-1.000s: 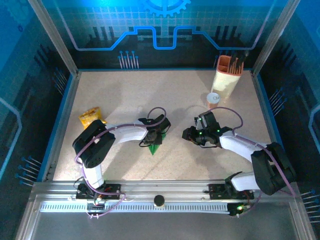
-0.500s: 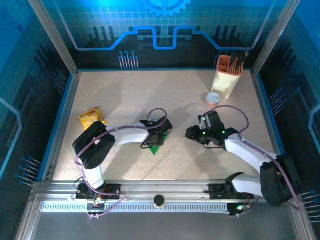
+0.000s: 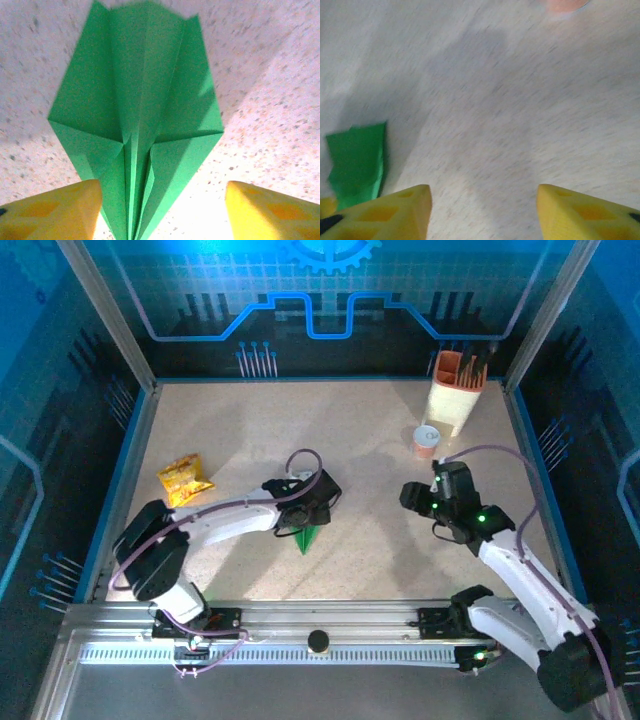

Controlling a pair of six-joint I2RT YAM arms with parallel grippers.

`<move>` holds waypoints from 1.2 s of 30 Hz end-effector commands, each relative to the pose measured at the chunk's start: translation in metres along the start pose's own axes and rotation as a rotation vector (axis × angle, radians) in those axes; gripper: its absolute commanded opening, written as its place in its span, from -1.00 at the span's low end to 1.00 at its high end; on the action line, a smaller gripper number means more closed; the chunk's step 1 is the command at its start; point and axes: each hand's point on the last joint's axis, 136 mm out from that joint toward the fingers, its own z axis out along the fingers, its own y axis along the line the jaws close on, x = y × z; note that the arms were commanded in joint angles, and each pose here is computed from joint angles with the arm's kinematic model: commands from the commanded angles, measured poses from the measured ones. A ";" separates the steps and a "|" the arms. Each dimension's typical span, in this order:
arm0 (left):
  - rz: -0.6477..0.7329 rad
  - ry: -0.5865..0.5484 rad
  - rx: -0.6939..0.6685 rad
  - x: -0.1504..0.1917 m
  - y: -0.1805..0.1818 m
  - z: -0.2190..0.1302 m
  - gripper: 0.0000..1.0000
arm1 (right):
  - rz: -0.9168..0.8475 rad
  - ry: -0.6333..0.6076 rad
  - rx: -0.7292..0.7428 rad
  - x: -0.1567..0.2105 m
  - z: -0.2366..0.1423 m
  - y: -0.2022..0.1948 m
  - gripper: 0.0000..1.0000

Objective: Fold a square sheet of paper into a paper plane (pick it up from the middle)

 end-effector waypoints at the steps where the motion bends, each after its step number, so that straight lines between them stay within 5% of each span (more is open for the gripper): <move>1: 0.011 -0.179 -0.087 -0.031 0.030 -0.028 0.55 | -0.111 -0.183 0.289 -0.038 -0.025 -0.052 0.36; 3: 0.020 -0.281 -0.162 -0.051 0.054 -0.041 0.98 | -0.186 -0.282 0.360 -0.055 -0.026 -0.065 0.47; 10: -0.064 -0.435 -0.415 -0.112 0.172 -0.051 1.00 | -0.272 -0.359 0.509 -0.081 0.024 -0.125 0.51; 15: 0.021 -0.576 -0.517 -0.136 0.225 -0.042 1.00 | -0.213 -0.455 0.340 -0.087 0.058 -0.131 0.47; 18: 0.043 -0.664 -0.450 -0.141 0.234 -0.029 1.00 | -0.352 -0.534 0.193 -0.087 0.071 -0.098 0.45; 25: 0.007 -0.812 -0.365 -0.153 0.245 -0.004 1.00 | -0.613 -0.483 0.117 -0.068 0.085 -0.045 0.45; 29: 0.064 -0.827 -0.226 -0.164 0.223 0.011 1.00 | -0.586 -0.540 -0.052 -0.060 0.080 -0.019 0.50; 36: 0.093 -0.872 -0.089 -0.154 0.218 0.026 1.00 | -0.525 -0.547 0.143 -0.066 0.113 -0.047 0.66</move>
